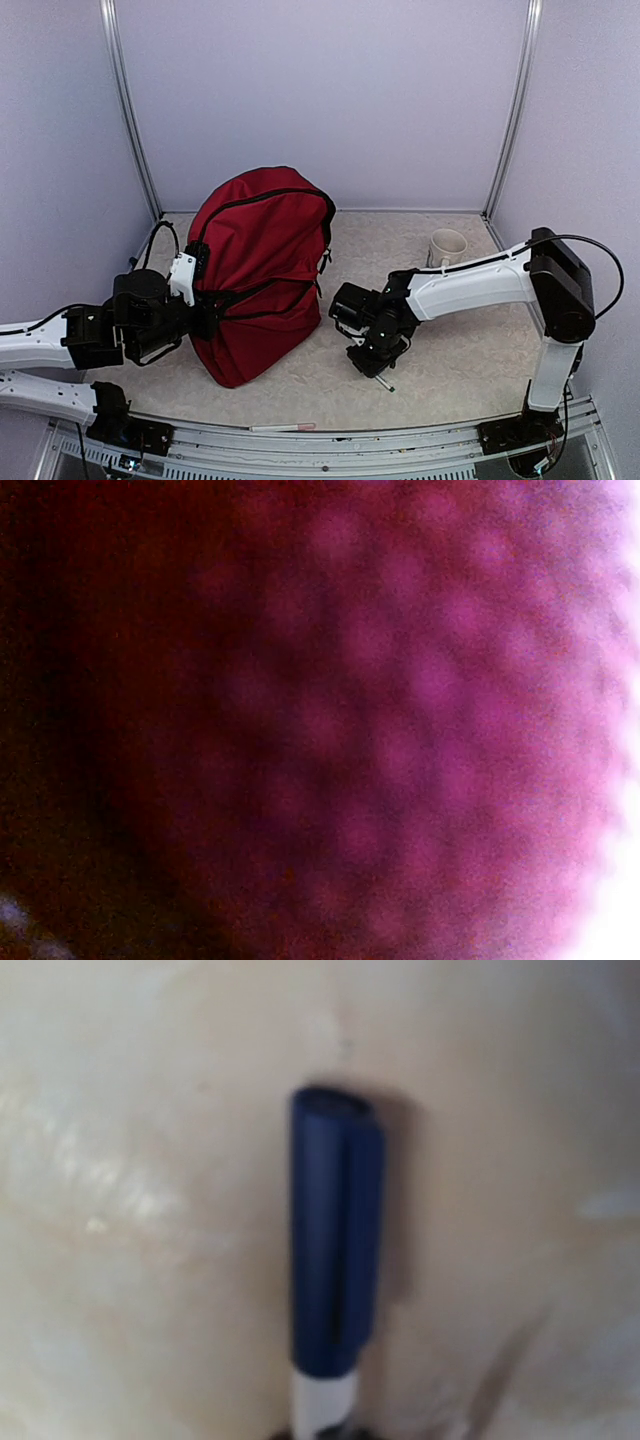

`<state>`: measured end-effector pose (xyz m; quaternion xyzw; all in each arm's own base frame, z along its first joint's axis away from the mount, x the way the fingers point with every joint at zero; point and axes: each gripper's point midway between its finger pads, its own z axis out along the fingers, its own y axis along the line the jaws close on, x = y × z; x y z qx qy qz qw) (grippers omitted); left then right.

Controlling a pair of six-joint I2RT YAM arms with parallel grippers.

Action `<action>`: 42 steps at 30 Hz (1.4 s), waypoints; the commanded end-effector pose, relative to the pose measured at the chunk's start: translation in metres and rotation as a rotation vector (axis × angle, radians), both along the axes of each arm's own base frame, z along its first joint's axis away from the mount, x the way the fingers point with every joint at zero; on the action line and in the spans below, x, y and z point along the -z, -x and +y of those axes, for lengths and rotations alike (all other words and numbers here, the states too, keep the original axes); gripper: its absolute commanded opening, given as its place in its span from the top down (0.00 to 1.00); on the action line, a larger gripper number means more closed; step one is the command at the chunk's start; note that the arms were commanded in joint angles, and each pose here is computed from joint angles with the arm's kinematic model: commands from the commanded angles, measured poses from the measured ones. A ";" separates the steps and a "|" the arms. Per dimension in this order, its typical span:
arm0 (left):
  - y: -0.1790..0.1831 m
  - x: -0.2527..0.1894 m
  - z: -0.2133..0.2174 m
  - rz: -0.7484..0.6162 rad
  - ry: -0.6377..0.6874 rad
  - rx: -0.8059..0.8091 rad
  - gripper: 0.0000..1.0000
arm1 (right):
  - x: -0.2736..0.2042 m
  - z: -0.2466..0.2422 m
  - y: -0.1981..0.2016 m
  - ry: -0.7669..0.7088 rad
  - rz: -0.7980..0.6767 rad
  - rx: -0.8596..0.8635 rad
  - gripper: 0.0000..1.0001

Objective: Pack the student bag
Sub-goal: Pick up the pen from the center of the board, then place the pen in the lower front pocket of the bag.

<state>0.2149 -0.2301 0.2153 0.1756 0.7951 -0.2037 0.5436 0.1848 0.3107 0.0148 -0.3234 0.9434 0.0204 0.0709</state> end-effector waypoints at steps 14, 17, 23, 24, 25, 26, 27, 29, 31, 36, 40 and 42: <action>0.000 -0.029 -0.009 -0.048 0.104 0.022 0.85 | -0.081 0.036 -0.002 -0.262 -0.108 -0.278 1.00; 0.000 -0.030 -0.009 -0.047 0.110 0.022 0.84 | -0.138 0.069 -0.002 -0.508 -0.250 -0.421 1.00; 0.000 -0.030 -0.010 -0.044 0.115 0.024 0.84 | -0.255 0.111 0.023 -0.982 -0.605 -0.796 1.00; 0.000 -0.030 -0.010 -0.043 0.115 0.024 0.84 | -0.268 0.116 0.027 -1.034 -0.675 -0.861 1.00; -0.001 -0.030 -0.010 -0.043 0.115 0.023 0.84 | -0.277 0.121 0.029 -1.068 -0.746 -0.916 1.00; -0.001 -0.029 -0.011 -0.042 0.114 0.023 0.84 | -0.285 0.125 0.027 -1.089 -0.828 -0.957 1.00; -0.001 -0.029 -0.012 -0.041 0.114 0.027 0.83 | -0.289 0.130 0.025 -1.098 -0.895 -0.988 1.00; -0.001 -0.028 -0.014 -0.037 0.111 0.033 0.84 | -0.290 0.144 0.021 -1.095 -1.001 -1.070 1.00; -0.002 -0.027 -0.016 -0.033 0.107 0.036 0.84 | -0.283 0.162 0.014 -1.075 -1.036 -1.145 1.00; -0.001 -0.029 -0.019 -0.030 0.114 0.050 0.84 | -0.243 0.196 -0.010 -0.976 -1.002 -1.278 1.00; 0.000 -0.030 -0.019 -0.035 0.113 0.053 0.84 | -0.214 0.193 -0.037 -0.908 -0.991 -1.292 1.00; 0.000 -0.030 -0.019 -0.038 0.109 0.056 0.84 | -0.198 0.191 -0.047 -0.821 -1.000 -1.320 1.00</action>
